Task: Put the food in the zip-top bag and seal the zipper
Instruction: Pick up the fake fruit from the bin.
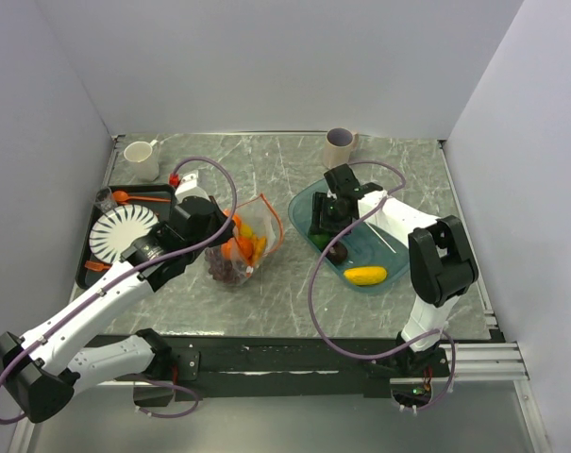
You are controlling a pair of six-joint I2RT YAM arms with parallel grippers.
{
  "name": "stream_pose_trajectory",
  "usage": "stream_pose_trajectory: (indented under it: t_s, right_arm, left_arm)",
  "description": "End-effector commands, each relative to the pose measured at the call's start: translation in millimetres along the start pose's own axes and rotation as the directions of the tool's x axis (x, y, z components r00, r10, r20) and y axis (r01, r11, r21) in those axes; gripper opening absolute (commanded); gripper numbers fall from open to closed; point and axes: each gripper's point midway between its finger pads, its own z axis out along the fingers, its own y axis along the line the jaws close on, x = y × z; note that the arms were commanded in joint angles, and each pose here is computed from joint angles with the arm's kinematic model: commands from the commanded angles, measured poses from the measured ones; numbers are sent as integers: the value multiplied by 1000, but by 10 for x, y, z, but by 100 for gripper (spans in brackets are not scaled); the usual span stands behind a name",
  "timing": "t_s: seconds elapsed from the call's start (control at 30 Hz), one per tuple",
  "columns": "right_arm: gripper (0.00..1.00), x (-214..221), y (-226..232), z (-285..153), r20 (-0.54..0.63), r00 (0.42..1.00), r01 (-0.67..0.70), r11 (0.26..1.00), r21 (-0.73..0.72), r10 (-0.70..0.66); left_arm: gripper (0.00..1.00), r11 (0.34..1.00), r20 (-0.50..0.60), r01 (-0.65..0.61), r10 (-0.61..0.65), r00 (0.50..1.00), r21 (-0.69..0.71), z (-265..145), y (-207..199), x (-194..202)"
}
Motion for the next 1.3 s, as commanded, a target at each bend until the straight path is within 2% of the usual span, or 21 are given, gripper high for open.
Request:
stream_pose_trajectory:
  t_s: [0.0,0.23,0.47,0.57,0.6,0.63,0.73,0.9,1.27]
  right_arm:
    - [69,-34,-20,39,27,1000,-13,1000,11,13]
    - [77,45,-58,127,-2,1000,-13,1000,21,13]
    - [75,29,-44,146,6,1000,-13,1000,13,13]
    - [68,17,-41,129,13,1000,-9,1000,11,9]
    - [60,9,-34,119,16,1000,-7,1000,7,7]
    - [56,9,-34,119,16,1000,-6,1000,7,6]
    - [49,-12,-24,66,33,999,-6,1000,2,6]
    - [48,-118,30,-125,104,995,2,1000,-24,1]
    - [46,-218,72,-400,169,986,2,999,-43,5]
  left_arm:
    - [1,999,29,2,-3,1000,34,-23,-74,-93]
    - [1,1000,44,5,-6,999,21,-69,-46,-143]
    - [1,1000,35,6,-6,999,16,-58,-30,-109]
    - [1,1000,30,2,-2,1000,13,-44,-30,-99]
    - [1,1000,29,0,0,1000,12,-38,-27,-93]
    - [1,1000,28,-1,0,1000,11,-27,-26,-86]
    - [1,1000,23,2,-3,1000,13,-20,-31,-78]
    - [1,1000,21,1,-1,1000,17,-20,-44,-75]
    - [1,1000,14,-7,6,1000,20,22,-59,-51]
